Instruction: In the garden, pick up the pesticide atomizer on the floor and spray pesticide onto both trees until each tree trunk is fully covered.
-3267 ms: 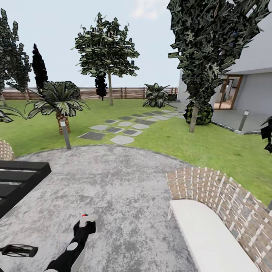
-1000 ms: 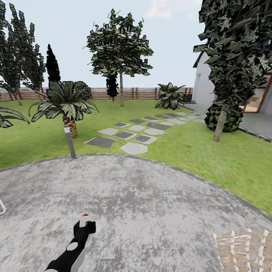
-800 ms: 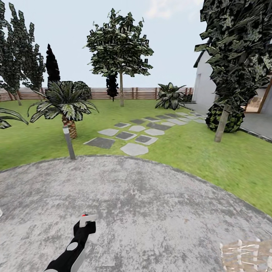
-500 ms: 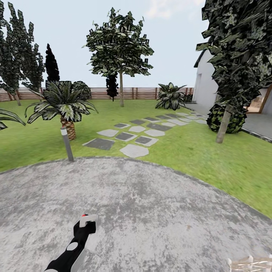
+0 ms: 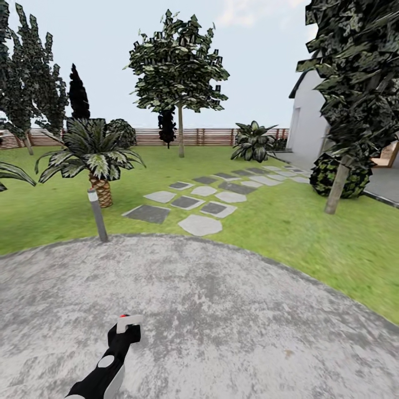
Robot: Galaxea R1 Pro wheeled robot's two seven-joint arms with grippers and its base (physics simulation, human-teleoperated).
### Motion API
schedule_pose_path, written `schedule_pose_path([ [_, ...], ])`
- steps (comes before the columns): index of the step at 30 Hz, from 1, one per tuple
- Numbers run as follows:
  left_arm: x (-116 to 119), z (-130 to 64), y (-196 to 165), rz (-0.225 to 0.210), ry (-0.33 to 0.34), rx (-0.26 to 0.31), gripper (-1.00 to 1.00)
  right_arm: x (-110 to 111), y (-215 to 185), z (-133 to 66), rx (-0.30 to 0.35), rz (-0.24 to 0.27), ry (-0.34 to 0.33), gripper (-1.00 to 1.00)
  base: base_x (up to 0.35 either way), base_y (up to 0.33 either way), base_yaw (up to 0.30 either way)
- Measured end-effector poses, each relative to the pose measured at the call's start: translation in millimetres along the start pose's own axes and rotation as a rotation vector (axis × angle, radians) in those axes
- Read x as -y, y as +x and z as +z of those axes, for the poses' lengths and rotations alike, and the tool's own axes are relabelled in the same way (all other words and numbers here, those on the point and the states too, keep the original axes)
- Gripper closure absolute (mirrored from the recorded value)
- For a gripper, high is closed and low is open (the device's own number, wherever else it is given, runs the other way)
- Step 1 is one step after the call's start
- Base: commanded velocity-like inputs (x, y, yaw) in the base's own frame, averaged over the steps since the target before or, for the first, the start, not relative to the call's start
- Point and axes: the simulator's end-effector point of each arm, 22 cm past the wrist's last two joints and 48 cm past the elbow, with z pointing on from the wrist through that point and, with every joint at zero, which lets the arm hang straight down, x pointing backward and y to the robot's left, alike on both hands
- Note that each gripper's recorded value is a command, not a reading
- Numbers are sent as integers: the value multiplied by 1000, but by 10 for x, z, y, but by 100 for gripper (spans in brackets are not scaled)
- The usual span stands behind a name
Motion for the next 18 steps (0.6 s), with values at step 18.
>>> schedule_pose_path([
  [18,-1,0,0,0,0,0,100,36,10,0,-3,-3,3,-100,350,71,78],
])
